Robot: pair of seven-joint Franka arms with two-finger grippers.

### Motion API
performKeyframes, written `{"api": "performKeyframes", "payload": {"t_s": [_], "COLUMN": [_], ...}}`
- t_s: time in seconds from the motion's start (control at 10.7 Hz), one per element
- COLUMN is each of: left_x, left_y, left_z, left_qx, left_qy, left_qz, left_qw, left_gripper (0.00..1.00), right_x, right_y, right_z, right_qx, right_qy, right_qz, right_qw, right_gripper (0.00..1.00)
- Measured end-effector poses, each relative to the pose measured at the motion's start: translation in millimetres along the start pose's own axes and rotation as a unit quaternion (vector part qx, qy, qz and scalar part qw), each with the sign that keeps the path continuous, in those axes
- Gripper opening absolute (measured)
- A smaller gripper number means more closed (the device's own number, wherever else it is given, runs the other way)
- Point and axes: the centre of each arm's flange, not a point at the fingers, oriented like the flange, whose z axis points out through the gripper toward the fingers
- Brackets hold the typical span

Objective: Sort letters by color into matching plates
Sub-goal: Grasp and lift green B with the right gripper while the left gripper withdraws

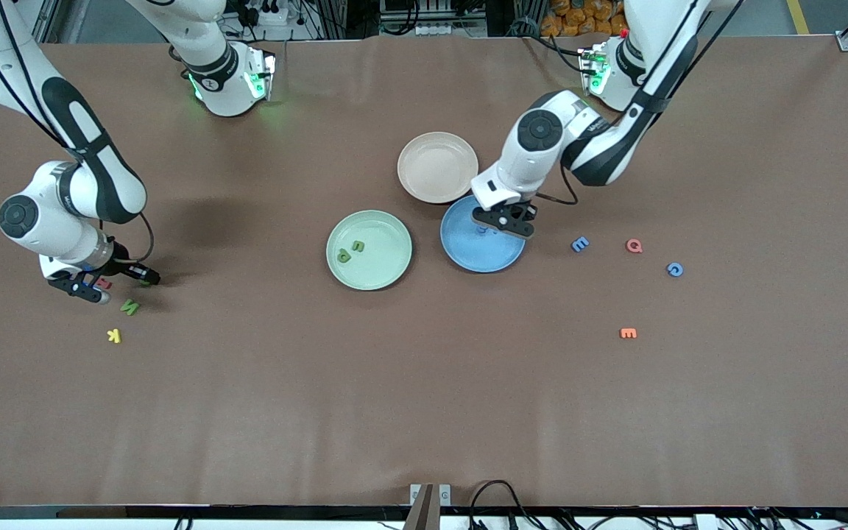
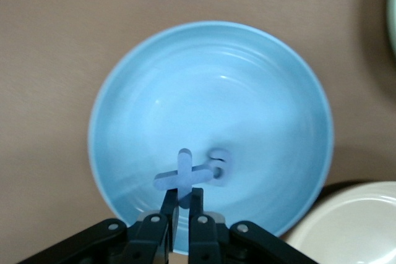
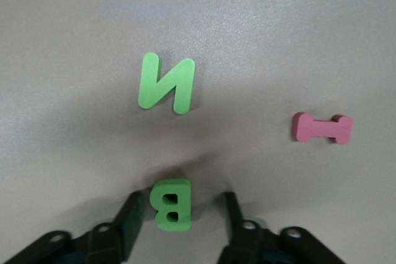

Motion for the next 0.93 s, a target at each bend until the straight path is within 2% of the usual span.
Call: {"api": "performKeyframes", "payload": {"t_s": [0.09,0.19,0.37,0.47,0.93], "left_x": [-4.9,-9.5,-17.1,-18.7,-16.5], "left_y": [11.9,21.3,34.5,36.3,32.6], "left_z": [0.5,1.6,5.7,8.7,12.1], "left_qx": [0.0,0.001,0.002,0.002,0.008], "left_qy": [-0.001,-0.002,-0.007,-0.01,-0.021], "left_qz": [-0.008,-0.014,-0.032,-0.036,-0.041], "left_qw": [1.0,1.0,0.999,0.999,0.999], "left_gripper": [0.11,0.11,0.11,0.14,0.8], "right_x": [0.3,0.0,-0.2,-0.2,-0.1], "right_y": [-0.1,0.3,-0.2,-0.2,-0.2], "right_z": [-2.4,-2.7,-3.4,-3.4,-3.9], "right_qx": [0.0,0.0,0.0,0.0,0.0], "right_qy": [0.002,0.002,0.003,0.003,0.003], "right_qz": [0.0,0.0,0.0,0.0,0.0], "right_qw": [1.0,1.0,1.0,1.0,1.0], "right_gripper": [0.44,0.41,0.27,0.27,0.27]}}
